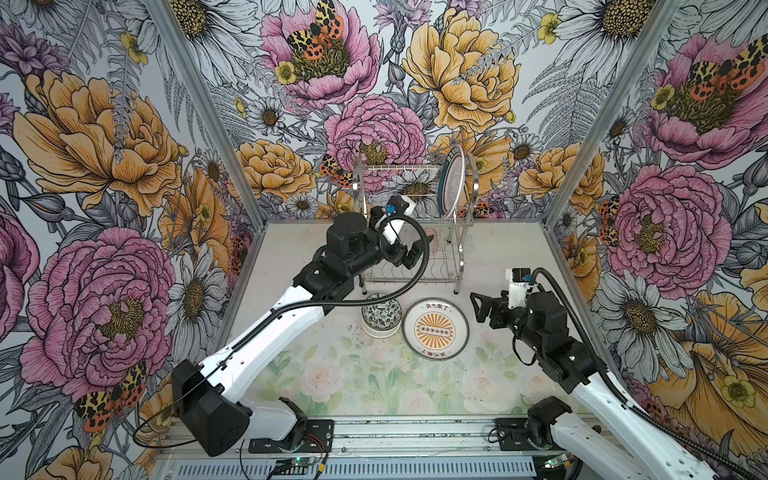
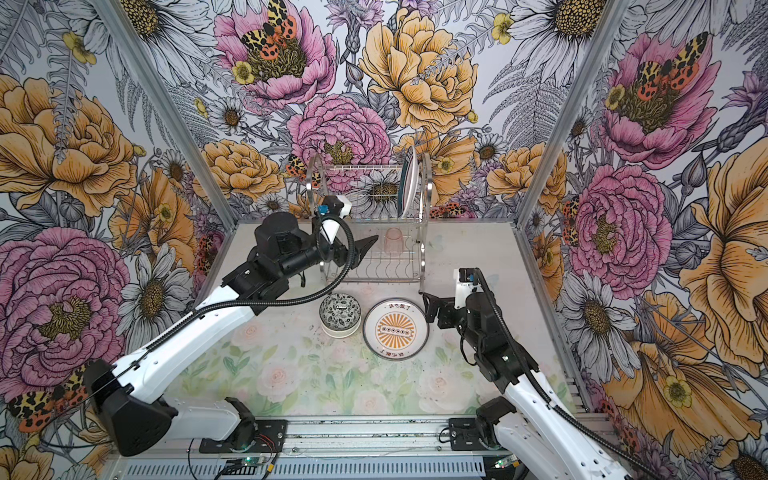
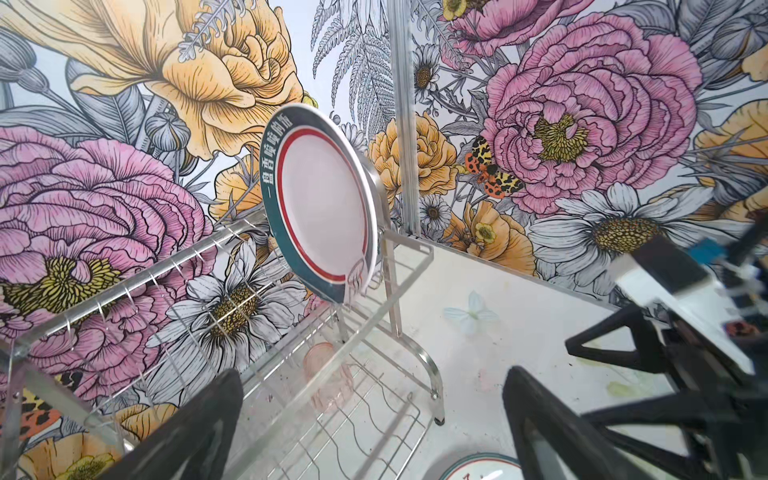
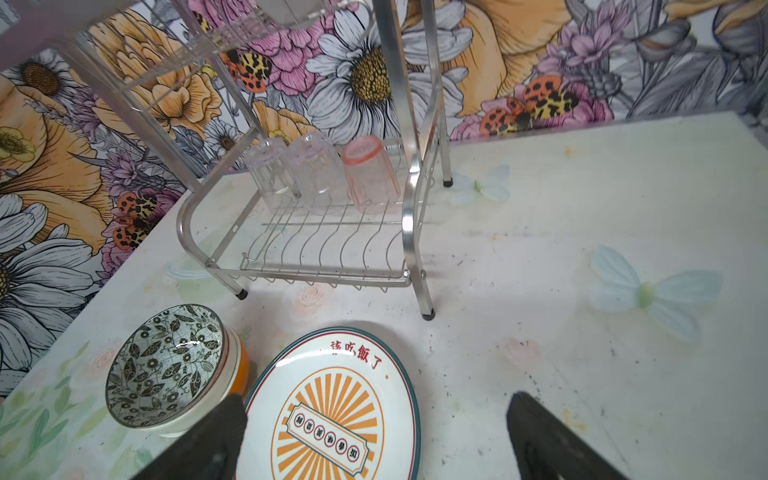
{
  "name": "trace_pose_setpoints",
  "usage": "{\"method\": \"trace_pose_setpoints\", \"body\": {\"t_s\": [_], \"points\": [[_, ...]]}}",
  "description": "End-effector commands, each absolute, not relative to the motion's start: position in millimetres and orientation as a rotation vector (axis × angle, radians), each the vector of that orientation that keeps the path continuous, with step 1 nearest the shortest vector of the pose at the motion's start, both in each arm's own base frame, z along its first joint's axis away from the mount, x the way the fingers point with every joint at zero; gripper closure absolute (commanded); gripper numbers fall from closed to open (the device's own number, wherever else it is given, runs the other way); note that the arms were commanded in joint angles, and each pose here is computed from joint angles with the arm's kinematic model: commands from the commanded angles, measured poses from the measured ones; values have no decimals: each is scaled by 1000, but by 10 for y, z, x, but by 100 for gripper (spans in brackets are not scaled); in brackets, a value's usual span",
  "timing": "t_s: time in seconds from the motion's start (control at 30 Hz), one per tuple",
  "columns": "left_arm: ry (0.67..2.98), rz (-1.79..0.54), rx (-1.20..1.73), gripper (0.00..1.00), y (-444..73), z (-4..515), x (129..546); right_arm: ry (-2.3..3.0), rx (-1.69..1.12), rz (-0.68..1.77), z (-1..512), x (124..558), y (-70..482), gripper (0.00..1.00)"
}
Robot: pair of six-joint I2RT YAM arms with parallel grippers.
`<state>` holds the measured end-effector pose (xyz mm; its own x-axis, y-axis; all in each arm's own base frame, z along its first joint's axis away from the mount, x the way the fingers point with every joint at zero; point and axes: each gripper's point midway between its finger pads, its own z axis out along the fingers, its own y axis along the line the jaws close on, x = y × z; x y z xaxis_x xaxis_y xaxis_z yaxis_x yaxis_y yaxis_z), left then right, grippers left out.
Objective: Unload the mixed dishes from the dish rack
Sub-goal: 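Open and lift the right gripper while the left gripper reaches to the rack, then grip the teal-rimmed white plate's edge with the left gripper and lift it from the rack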
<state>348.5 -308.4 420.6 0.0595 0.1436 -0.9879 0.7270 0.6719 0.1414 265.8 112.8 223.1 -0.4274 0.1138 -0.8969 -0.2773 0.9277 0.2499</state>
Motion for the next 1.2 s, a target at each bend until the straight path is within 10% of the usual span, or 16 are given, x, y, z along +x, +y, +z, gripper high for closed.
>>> {"method": "trace_pose_setpoints", "body": {"t_s": [0.0, 0.53, 1.17], "points": [[1468, -466, 730, 1, -3214, 4277, 3713, 1810, -221, 353, 2514, 2605, 1071, 0], [1474, -476, 709, 19, -3990, 4027, 4465, 1555, -261, 374, 3093, 2410, 1043, 0], [1426, -475, 601, 78, -4169, 4065, 4581, 1538, -246, 352, 3172, 2507, 1037, 0]]}}
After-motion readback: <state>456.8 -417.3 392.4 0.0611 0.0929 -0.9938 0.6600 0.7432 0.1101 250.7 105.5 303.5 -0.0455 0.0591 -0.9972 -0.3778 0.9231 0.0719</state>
